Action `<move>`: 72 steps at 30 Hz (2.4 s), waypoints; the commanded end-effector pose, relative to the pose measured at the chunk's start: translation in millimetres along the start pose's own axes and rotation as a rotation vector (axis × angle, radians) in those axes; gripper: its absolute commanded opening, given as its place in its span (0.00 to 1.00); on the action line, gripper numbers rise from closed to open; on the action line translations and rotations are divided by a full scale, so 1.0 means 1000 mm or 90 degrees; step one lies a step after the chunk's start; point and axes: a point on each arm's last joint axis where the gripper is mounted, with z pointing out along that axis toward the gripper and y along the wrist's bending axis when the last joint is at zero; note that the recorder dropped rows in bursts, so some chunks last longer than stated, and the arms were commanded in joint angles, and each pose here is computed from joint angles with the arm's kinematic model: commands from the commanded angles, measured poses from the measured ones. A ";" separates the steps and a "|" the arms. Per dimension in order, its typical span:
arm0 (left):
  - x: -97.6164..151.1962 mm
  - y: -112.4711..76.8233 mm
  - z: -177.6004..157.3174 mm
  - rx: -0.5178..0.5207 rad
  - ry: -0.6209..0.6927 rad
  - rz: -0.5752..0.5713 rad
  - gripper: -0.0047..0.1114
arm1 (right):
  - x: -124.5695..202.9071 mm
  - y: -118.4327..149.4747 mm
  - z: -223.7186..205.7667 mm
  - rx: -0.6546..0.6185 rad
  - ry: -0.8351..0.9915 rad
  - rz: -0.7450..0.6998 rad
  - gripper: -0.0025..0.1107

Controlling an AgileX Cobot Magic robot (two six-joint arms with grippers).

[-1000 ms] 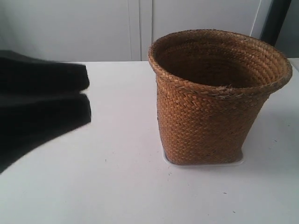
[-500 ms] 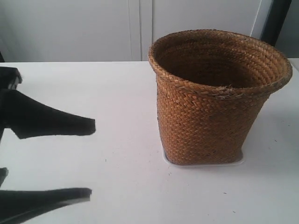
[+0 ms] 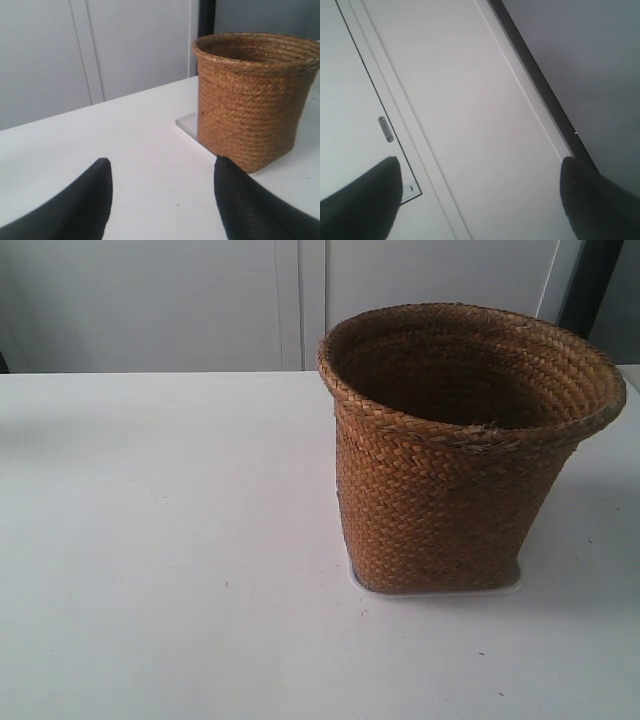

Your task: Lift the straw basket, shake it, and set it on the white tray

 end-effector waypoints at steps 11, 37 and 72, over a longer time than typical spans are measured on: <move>0.105 0.020 0.042 -0.154 -0.063 -0.057 0.58 | -0.002 0.000 -0.001 0.001 -0.007 -0.012 0.73; 0.145 0.024 0.035 -0.284 0.220 -0.110 0.58 | -0.002 0.000 -0.001 0.001 -0.007 -0.012 0.73; 0.145 0.024 0.035 -0.284 0.220 -0.110 0.58 | 0.073 0.060 -0.004 -0.676 -0.049 -0.104 0.73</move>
